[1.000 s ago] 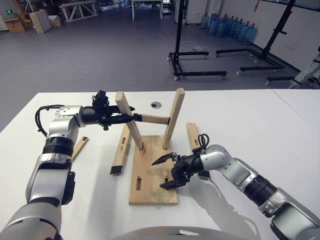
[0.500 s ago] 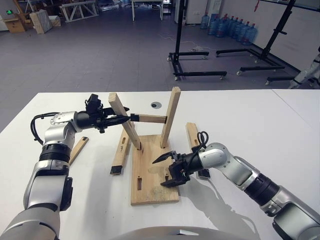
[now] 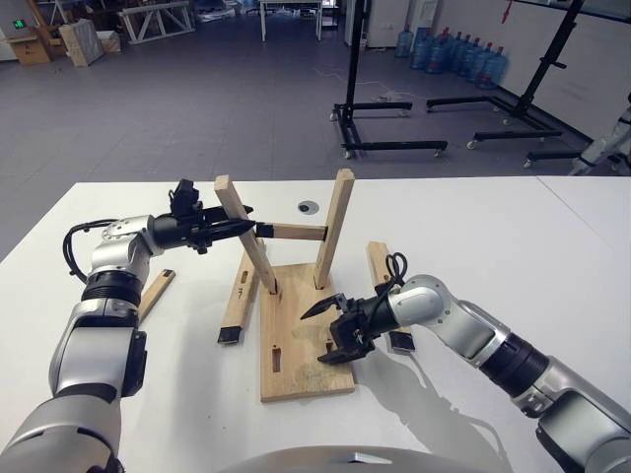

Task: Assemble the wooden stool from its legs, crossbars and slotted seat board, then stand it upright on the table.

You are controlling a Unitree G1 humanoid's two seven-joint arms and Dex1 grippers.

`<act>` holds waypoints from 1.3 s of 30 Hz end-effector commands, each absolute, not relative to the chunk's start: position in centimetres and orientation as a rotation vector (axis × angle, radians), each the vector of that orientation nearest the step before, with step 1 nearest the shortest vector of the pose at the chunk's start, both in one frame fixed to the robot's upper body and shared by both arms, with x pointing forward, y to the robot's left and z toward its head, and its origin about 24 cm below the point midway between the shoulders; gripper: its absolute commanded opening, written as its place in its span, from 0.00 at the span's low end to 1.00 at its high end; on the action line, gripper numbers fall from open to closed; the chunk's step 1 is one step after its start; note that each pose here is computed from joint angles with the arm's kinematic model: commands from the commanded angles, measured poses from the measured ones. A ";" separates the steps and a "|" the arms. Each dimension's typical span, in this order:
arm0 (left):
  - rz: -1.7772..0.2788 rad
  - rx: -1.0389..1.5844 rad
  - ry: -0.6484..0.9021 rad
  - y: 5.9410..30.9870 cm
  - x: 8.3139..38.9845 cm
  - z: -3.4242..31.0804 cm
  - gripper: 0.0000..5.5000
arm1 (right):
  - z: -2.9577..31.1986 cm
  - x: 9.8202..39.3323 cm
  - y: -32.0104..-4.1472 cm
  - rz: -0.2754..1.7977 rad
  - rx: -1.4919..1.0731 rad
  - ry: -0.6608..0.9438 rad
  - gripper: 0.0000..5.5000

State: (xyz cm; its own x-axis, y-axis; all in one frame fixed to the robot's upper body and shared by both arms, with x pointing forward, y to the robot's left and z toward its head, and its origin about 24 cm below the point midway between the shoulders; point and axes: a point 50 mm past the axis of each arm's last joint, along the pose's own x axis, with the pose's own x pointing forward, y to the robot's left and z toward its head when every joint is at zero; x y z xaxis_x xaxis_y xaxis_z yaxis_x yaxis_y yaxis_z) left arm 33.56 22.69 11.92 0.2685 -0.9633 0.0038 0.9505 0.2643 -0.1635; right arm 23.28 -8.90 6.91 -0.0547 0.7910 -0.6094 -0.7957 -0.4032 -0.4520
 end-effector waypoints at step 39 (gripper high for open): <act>-1.084 0.124 0.613 22.4 33.1 4.7 0.38 | 12.1 25.1 -13.4 1.611 -0.785 -0.019 0.70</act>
